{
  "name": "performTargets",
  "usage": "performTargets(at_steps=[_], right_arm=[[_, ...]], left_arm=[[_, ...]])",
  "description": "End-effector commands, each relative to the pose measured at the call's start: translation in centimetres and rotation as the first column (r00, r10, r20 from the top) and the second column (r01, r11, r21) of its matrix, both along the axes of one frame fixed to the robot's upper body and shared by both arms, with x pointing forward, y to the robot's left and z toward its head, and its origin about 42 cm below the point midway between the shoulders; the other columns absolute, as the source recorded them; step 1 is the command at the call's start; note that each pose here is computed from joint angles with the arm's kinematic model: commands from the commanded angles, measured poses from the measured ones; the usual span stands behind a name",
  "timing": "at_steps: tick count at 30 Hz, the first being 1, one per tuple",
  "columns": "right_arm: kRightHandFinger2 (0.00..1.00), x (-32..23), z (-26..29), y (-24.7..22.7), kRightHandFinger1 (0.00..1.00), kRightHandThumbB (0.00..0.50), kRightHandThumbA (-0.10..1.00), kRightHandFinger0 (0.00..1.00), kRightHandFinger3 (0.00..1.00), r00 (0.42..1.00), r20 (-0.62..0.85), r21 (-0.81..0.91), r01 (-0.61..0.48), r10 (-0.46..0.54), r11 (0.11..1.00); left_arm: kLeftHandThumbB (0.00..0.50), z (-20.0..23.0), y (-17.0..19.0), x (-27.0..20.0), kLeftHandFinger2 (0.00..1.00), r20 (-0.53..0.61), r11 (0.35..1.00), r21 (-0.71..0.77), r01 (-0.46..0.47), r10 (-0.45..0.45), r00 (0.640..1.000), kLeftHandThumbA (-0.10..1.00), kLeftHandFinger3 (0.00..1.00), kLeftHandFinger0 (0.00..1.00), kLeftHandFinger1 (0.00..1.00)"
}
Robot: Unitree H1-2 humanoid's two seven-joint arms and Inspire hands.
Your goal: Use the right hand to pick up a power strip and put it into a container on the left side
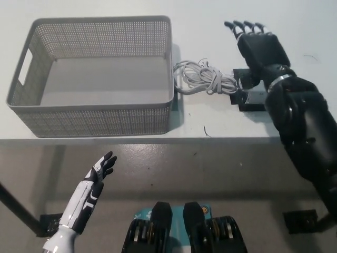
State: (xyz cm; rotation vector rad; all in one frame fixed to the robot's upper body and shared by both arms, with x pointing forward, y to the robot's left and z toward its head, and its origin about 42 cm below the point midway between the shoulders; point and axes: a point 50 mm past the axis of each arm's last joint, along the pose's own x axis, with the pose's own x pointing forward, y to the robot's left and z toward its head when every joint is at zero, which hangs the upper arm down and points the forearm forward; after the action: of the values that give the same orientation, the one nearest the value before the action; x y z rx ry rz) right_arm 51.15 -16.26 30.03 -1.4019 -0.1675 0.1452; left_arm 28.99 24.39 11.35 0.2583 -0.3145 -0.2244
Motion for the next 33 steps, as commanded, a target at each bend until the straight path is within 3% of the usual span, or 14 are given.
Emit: performTargets(at_steps=[1,8,14,23,27,28,33], right_arm=[[1.0,1.8,2.6,0.8,1.0,0.421,1.0,1.0,1.0,0.996,0.078,-0.013,0.055,-0.054,0.998],[1.0,3.4,0.4,0.9,1.0,0.449,1.0,1.0,1.0,0.996,0.016,-0.005,0.083,-0.083,0.997],[1.0,4.1,-0.8,1.2,1.0,0.433,1.0,1.0,1.0,0.995,0.004,-0.02,0.103,-0.103,0.995],[1.0,4.6,-3.0,2.0,1.0,0.412,1.0,1.0,1.0,0.954,0.265,-0.058,0.163,-0.142,0.985],[1.0,4.4,-4.0,2.4,1.0,0.363,1.0,1.0,1.0,0.907,0.397,-0.005,0.155,-0.141,0.988],[1.0,4.2,-4.5,2.5,1.0,0.325,1.0,1.0,1.0,0.893,0.428,0.003,0.153,-0.14,0.988],[1.0,3.9,-5.0,3.3,1.0,0.279,1.0,1.0,1.0,0.868,0.476,0.068,0.119,-0.138,0.99]], left_arm=[[0.253,0.8,0.1,0.3,1.0,0.038,0.999,0.006,0.031,-0.031,0.999,1.0,1.0,1.0,1.0],[0.267,1.0,0.3,0.5,1.0,0.031,1.0,-0.001,0.027,-0.027,0.999,1.0,1.0,1.0,1.0],[0.264,1.0,0.3,0.6,1.0,0.036,1.0,0.0,0.026,-0.026,0.999,1.0,1.0,1.0,1.0],[0.249,0.8,0.4,0.3,1.0,0.027,1.0,-0.009,0.03,-0.03,0.999,1.0,1.0,1.0,1.0],[0.251,0.8,0.3,0.2,1.0,0.028,0.999,-0.01,0.031,-0.031,0.999,1.0,1.0,1.0,1.0],[0.247,0.7,0.3,0.1,1.0,0.027,0.999,-0.011,0.034,-0.034,0.999,1.0,1.0,1.0,1.0],[0.252,0.6,0.2,0.3,1.0,0.031,0.999,-0.003,0.036,-0.036,0.999,1.0,1.0,1.0,1.0]])
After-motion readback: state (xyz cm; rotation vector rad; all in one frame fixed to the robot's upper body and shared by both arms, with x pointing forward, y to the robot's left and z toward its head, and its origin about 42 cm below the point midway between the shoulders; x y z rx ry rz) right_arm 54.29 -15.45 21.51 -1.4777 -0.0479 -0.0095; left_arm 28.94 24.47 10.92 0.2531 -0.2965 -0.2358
